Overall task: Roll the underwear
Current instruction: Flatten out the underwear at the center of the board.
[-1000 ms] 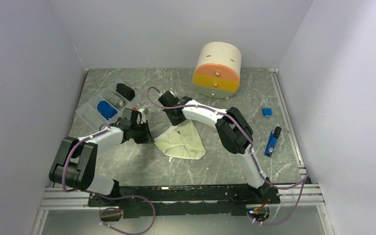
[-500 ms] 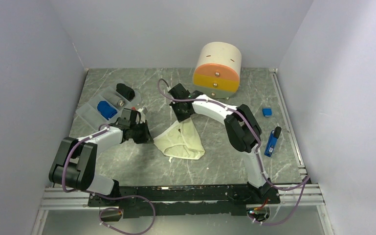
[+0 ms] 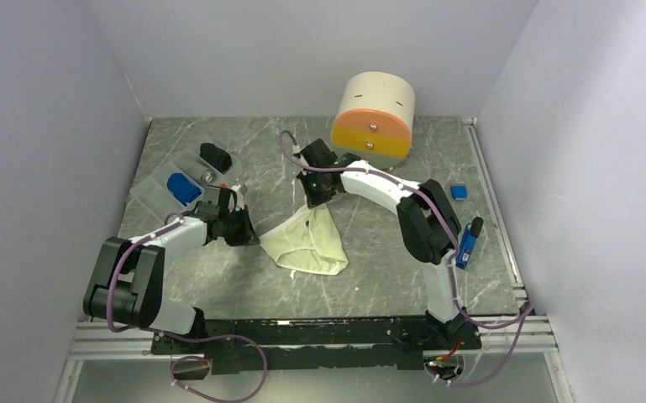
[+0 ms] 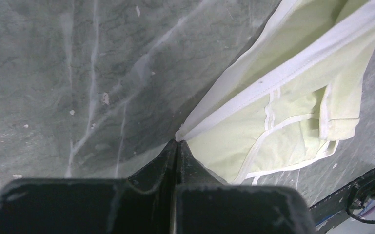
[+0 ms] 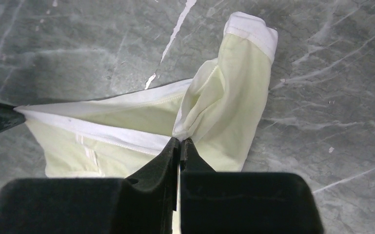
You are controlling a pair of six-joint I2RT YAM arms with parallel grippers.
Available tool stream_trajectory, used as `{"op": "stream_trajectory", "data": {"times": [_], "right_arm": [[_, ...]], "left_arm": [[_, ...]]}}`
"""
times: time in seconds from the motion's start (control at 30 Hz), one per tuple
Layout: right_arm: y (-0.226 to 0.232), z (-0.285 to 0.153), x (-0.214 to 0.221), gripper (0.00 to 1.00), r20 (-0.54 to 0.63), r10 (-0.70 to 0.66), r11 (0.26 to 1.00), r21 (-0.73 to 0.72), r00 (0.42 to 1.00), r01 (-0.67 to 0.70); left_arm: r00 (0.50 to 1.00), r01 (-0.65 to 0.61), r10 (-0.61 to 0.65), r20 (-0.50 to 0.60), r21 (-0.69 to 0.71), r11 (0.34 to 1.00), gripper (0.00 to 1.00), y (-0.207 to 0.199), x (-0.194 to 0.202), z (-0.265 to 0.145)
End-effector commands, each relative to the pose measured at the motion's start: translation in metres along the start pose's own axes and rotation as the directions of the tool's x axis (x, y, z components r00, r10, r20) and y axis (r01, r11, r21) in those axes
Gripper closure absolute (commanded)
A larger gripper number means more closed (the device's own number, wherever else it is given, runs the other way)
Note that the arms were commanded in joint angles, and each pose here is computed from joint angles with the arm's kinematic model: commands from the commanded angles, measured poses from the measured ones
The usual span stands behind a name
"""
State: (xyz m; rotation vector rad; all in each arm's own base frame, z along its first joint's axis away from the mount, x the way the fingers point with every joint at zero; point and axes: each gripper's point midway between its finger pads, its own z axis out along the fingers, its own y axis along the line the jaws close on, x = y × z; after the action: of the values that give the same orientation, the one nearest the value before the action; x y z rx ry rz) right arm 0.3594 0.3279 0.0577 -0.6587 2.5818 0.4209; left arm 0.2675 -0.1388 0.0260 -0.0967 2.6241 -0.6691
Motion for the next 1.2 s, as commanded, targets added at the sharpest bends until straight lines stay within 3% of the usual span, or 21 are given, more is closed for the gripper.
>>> {"op": "stream_trajectory", "data": {"times": [0.0, 0.1, 0.27, 0.33, 0.6, 0.83, 1.03, 1.1, 1.17], "right_arm": [[-0.002, -0.032, -0.029, 0.96, 0.114, 0.019, 0.999, -0.051, 0.993, -0.014], [-0.004, -0.038, -0.029, 0.89, 0.114, 0.068, 0.992, -0.115, 0.991, -0.054], [-0.012, -0.043, -0.027, 0.92, 0.109, 0.123, 0.98, -0.172, 0.986, -0.103], [-0.012, -0.047, -0.027, 0.97, 0.108, 0.133, 0.973, -0.204, 0.985, -0.109], [-0.047, -0.073, -0.01, 1.0, 0.127, 0.207, 0.973, -0.134, 0.97, -0.19], [-0.07, -0.092, 0.044, 1.0, 0.084, 0.293, 0.951, -0.125, 0.952, -0.282], [-0.065, -0.085, 0.104, 1.0, 0.002, 0.35, 0.926, -0.152, 0.937, -0.346], [-0.068, -0.083, 0.114, 0.93, 0.006, 0.352, 0.927, -0.136, 0.936, -0.348], [-0.07, -0.084, 0.111, 0.79, 0.022, 0.345, 0.931, -0.134, 0.938, -0.339]], "left_arm": [[0.999, -0.016, 0.017, 0.034, -0.022, 1.0, 0.95, 0.005, -0.011, -0.009], [0.999, -0.011, 0.012, 0.037, -0.025, 1.0, 0.95, 0.007, -0.012, -0.01], [0.999, -0.005, 0.007, 0.04, -0.037, 0.999, 0.95, 0.011, -0.014, -0.012], [0.999, -0.001, 0.003, 0.043, -0.036, 0.999, 0.95, 0.012, -0.015, -0.013], [0.998, 0.014, -0.012, 0.059, -0.039, 0.999, 0.95, 0.02, -0.029, -0.021], [0.996, -0.083, 0.084, -0.009, 0.024, 0.996, 0.95, 0.012, -0.054, -0.033], [0.979, -0.146, 0.171, -0.114, 0.202, 0.969, 0.95, -0.005, -0.052, -0.018], [0.965, -0.162, 0.198, -0.171, 0.206, 0.965, 0.95, 0.002, -0.048, -0.01], [0.952, -0.195, 0.234, -0.195, 0.201, 0.96, 0.95, 0.009, -0.048, -0.003]]}}
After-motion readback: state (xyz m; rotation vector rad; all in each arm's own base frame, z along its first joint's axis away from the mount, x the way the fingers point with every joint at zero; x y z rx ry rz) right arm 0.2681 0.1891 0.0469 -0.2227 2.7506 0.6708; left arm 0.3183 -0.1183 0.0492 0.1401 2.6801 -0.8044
